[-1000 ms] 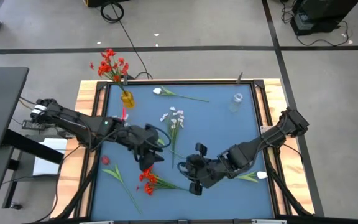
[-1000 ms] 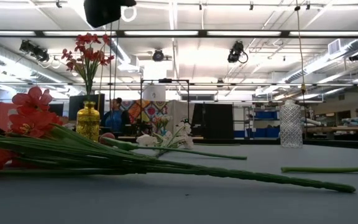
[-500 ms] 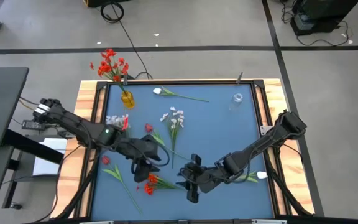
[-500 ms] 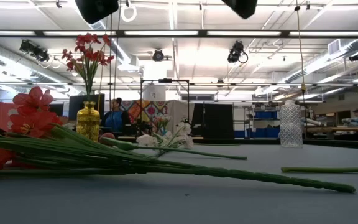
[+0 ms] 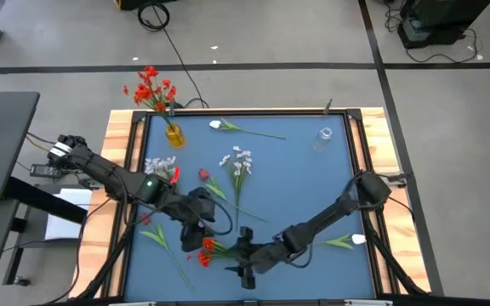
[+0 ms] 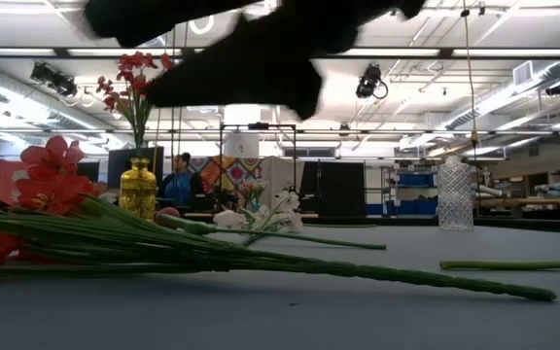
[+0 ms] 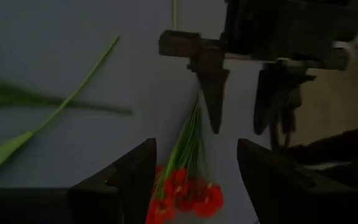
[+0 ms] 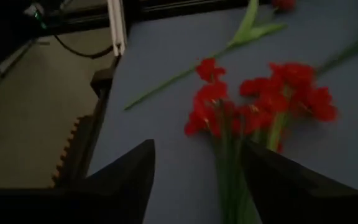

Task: Sort flowers into vase by color
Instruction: Put the red flowers into the yellow transparent flower vase

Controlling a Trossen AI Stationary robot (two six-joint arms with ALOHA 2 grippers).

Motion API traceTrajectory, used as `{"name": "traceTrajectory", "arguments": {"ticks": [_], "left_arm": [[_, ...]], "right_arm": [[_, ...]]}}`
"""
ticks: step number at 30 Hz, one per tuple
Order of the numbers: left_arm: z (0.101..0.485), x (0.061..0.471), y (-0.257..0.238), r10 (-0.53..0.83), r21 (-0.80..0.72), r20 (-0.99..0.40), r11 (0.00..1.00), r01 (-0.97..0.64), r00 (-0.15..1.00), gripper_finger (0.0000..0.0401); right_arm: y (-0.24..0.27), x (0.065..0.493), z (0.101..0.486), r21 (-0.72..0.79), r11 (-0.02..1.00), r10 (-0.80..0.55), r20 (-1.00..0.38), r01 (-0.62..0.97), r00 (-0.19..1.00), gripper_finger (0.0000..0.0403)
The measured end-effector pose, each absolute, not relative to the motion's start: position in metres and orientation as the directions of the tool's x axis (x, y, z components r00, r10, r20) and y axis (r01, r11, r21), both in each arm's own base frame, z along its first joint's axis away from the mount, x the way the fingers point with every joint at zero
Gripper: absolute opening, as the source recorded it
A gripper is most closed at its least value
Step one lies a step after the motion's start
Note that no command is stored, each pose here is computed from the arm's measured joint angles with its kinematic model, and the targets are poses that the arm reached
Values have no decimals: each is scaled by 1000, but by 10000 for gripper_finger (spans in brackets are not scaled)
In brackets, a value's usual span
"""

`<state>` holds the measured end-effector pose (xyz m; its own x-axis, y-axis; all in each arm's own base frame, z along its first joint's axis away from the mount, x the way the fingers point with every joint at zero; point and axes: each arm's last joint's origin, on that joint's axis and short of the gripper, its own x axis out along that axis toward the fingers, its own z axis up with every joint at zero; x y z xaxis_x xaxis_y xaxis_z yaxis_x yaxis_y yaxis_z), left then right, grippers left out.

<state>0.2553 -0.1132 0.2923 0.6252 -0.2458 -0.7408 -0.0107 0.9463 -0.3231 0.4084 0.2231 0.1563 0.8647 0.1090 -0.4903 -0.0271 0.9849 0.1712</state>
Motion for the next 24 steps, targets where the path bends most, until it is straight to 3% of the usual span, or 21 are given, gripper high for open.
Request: {"name": "traceTrajectory", "arguments": {"ticks": [9,15,24], "left_arm": [[283,240,-118,-219,-268,-833,963,-24,507,228],[282,238,-118,-204,-250,-848,968,-29,489,228],[281,237,-116,-156,-236,-857,966,-103,492,228]], "right_arm": [[231,441,129,69,997,58,-621,-20,782,267],[234,450,123,119,992,112,-693,-39,712,281],[228,444,125,73,997,70,-749,-22,659,277]]}}
